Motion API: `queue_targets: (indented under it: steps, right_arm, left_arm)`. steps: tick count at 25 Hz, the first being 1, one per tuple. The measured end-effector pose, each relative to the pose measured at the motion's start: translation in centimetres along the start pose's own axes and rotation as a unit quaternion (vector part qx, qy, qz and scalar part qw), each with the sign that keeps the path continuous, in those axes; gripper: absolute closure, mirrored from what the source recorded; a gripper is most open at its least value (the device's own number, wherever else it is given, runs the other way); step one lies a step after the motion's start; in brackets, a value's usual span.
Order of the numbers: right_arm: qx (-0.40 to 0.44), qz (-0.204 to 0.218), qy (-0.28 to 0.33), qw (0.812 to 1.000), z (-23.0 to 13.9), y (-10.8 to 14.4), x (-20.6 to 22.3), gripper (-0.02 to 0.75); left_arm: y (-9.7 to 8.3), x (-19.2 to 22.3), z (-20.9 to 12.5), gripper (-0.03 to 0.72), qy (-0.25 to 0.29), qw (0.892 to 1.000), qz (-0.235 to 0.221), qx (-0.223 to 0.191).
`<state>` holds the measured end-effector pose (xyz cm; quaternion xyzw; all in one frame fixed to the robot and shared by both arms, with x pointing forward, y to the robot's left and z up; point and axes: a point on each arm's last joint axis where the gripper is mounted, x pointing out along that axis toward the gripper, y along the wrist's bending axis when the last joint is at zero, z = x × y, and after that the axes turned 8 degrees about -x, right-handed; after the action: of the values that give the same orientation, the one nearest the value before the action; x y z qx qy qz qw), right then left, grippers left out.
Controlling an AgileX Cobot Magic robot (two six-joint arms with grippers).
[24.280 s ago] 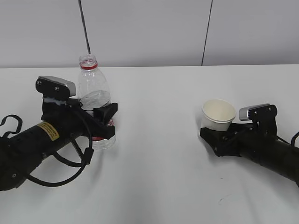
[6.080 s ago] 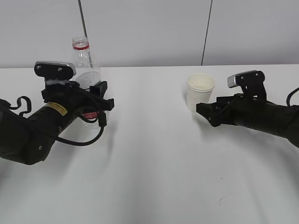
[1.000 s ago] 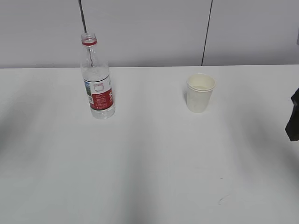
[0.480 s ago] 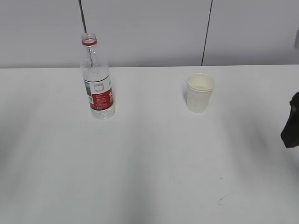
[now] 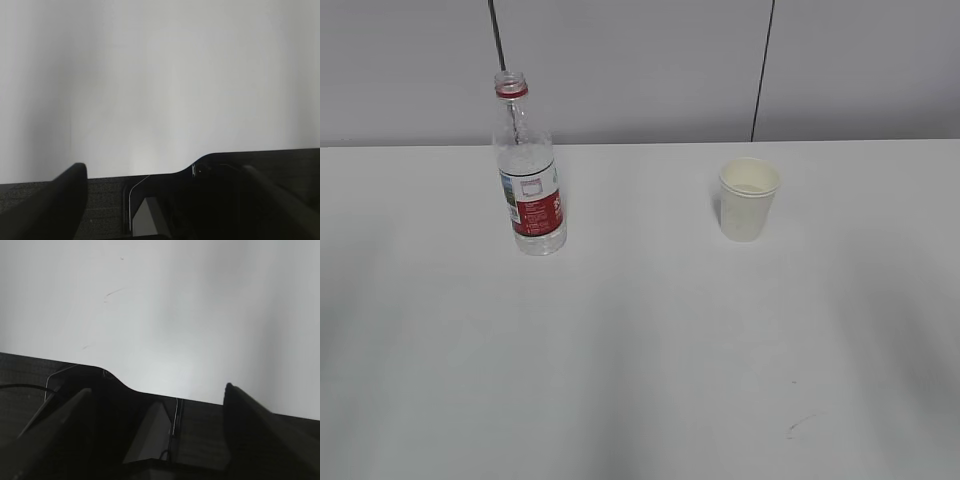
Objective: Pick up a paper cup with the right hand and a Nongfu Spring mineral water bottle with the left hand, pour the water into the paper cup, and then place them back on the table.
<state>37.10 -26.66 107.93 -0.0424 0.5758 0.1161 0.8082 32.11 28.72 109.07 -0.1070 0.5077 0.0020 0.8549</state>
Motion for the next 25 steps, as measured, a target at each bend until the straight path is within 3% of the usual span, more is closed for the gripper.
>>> queue_targets:
  steps: [7, 12, 18, 25]
  right_arm:
    - [-0.021, -0.058, -0.090, 0.994, -3.9, -0.6, -3.0, 0.156]
    - [-0.025, -0.075, -0.155, 0.985, -7.8, -0.7, -4.1, 0.156]
    - [-0.027, -0.078, -0.218, 0.972, -12.0, -0.6, -3.6, 0.156]
    - [-0.028, -0.079, -0.270, 0.959, -14.8, -0.6, -2.8, 0.156]
  left_arm:
    - [0.0, 0.4, -0.3, 0.148, 0.008, 1.000, -0.002, 0.013]
    - [0.1, -0.1, -0.7, 0.150, -0.004, 1.000, -0.010, 0.028]
    - [0.5, -2.3, -2.7, 0.153, -0.072, 0.996, -0.032, 0.034]
    - [1.4, -5.0, -6.3, 0.156, -0.173, 0.982, -0.064, 0.040]
